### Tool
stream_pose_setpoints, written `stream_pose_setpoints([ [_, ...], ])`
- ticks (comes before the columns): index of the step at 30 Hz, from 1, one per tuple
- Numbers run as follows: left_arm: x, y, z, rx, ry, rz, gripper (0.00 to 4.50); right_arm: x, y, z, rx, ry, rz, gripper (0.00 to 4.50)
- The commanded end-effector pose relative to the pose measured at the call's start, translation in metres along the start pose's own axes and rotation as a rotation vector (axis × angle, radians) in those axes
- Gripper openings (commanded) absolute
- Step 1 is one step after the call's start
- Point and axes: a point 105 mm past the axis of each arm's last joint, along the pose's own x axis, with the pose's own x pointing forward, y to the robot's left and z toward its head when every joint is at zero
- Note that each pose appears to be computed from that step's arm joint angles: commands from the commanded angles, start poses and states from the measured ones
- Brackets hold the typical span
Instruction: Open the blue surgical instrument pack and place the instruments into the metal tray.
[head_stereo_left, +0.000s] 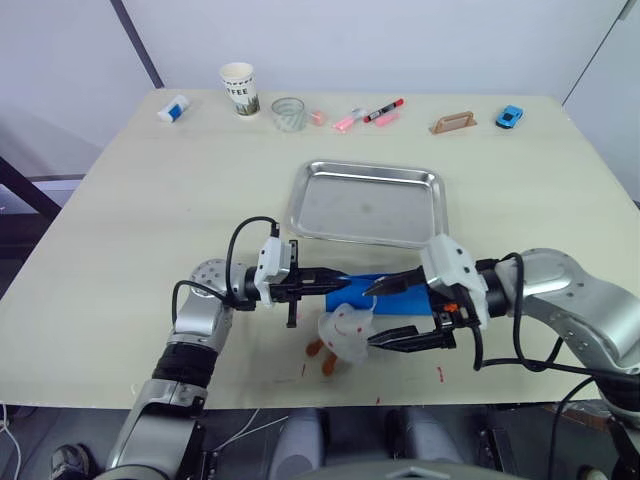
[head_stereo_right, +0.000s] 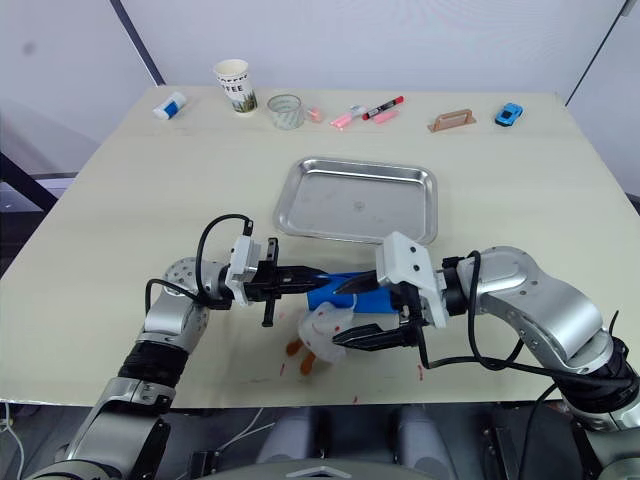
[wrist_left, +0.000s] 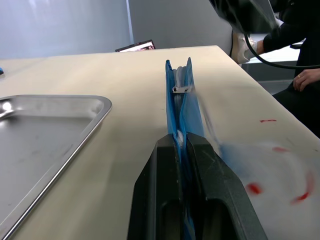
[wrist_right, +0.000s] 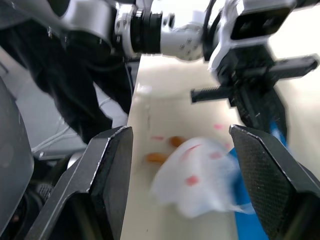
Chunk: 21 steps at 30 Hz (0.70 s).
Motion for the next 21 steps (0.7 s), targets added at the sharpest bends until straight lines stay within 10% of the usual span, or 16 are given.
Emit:
stream_pose_setpoints([
  [1,-0.003,-0.007,-0.006,-0.028,0.030,-0.027,0.00,-0.016,-0.003,0.004,-0.016,-0.027,-0.075,3.41],
  [6,-0.003,-0.007,-0.003,-0.024,0.015,-0.030,0.00,-0.046,-0.009,-0.012,-0.003,-0.003,-0.228,4.40],
  [21,0.000,-0.006,0.004,-0.006,0.005,-0.045,0.00,-0.068,-0.033,-0.065,0.035,-0.095,-0.331,4.40],
])
